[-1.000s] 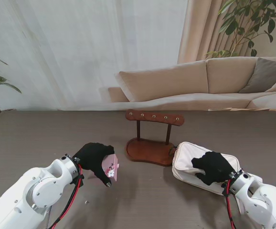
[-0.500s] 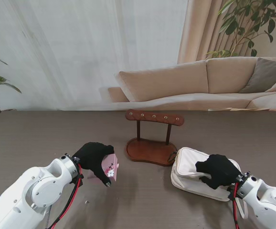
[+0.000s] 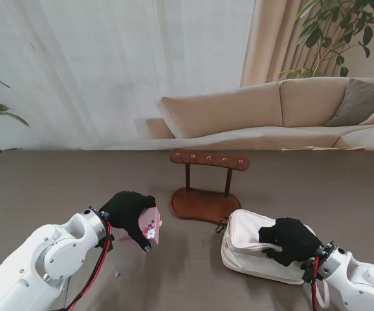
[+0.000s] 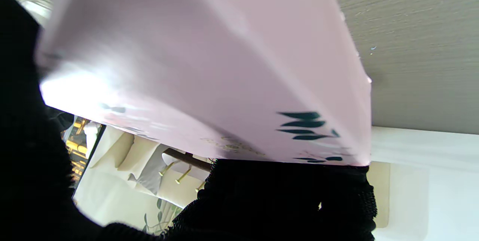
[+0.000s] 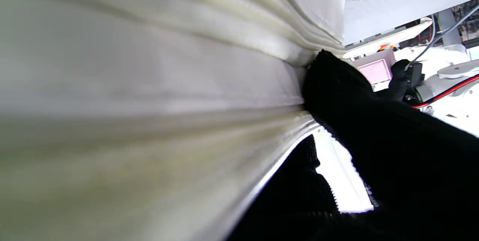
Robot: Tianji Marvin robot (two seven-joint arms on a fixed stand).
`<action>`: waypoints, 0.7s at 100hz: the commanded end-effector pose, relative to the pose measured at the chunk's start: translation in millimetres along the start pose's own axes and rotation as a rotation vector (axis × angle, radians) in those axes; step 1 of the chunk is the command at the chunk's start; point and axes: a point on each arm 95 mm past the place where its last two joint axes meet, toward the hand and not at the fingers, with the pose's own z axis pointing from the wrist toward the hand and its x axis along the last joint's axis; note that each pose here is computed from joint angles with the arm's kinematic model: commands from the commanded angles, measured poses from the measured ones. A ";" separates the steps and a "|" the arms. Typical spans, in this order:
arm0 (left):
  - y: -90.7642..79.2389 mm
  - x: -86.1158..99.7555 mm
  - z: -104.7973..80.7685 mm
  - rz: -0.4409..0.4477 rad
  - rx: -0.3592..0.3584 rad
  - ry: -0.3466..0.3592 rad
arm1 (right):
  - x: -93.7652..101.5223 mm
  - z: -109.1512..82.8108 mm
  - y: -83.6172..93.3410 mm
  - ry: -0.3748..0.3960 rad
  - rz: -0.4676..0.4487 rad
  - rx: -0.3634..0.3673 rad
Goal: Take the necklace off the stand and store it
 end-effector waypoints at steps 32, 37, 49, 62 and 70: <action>1.2 0.5 -6.6 0.003 -0.009 -0.015 | 39.5 31.3 -16.9 0.074 0.042 -0.049; 1.3 0.1 -7.7 0.004 -0.009 -0.017 | 43.6 35.7 -18.3 0.079 0.044 -0.058; 1.0 -0.7 -10.8 0.006 -0.007 -0.023 | 52.4 45.8 -21.9 0.092 0.049 -0.074; 0.6 -2.2 -14.7 0.009 -0.005 -0.032 | 61.5 57.2 -25.6 0.099 0.054 -0.093; 0.7 -3.3 -17.0 0.009 -0.004 -0.038 | 66.9 64.6 -27.3 0.102 0.056 -0.106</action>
